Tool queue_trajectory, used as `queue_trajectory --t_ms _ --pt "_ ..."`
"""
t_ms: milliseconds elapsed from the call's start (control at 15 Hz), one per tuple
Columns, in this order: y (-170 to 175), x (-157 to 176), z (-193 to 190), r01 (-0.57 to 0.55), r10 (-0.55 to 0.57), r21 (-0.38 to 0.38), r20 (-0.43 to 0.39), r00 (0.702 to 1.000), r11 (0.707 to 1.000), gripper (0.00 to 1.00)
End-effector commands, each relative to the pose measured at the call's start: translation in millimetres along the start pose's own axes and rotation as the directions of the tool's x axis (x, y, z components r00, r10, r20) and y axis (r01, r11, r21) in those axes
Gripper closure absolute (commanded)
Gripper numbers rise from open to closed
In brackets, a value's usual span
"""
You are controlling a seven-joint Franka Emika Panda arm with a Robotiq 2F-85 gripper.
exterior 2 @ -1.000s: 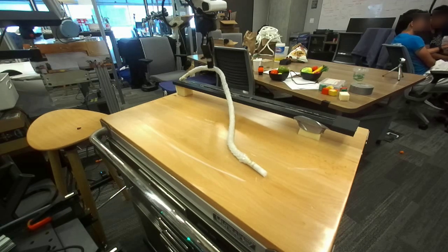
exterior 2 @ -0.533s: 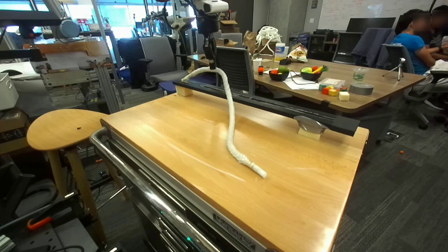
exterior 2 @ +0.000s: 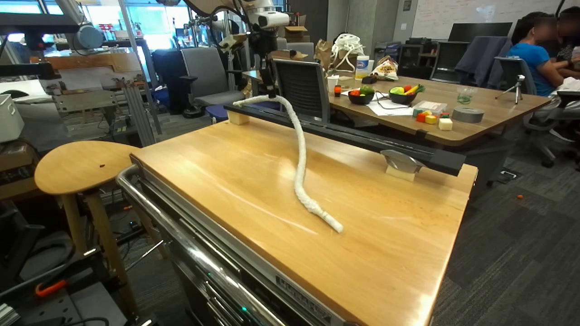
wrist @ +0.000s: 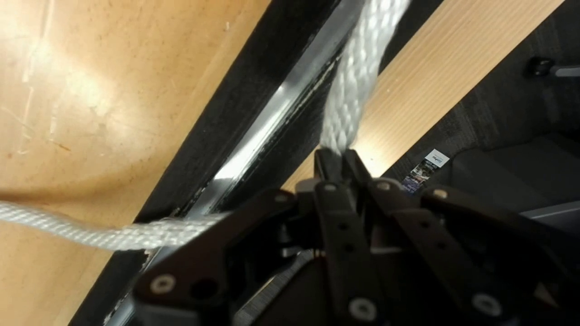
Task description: Put the rope along the center of the black object
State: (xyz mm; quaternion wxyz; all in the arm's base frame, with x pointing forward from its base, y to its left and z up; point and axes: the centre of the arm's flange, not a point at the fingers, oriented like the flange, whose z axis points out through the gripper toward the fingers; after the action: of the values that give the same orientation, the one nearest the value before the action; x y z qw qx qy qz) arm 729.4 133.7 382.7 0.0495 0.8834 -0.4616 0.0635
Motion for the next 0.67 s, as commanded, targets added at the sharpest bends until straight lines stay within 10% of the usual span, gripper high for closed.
queue_trajectory --t_ms 0,600 --pt "-10 -14 -3 0.021 -0.023 -0.028 -0.050 0.999 0.999 0.98" --pt "-5 -45 10 0.088 -0.100 -0.119 -0.098 0.990 0.989 0.98"
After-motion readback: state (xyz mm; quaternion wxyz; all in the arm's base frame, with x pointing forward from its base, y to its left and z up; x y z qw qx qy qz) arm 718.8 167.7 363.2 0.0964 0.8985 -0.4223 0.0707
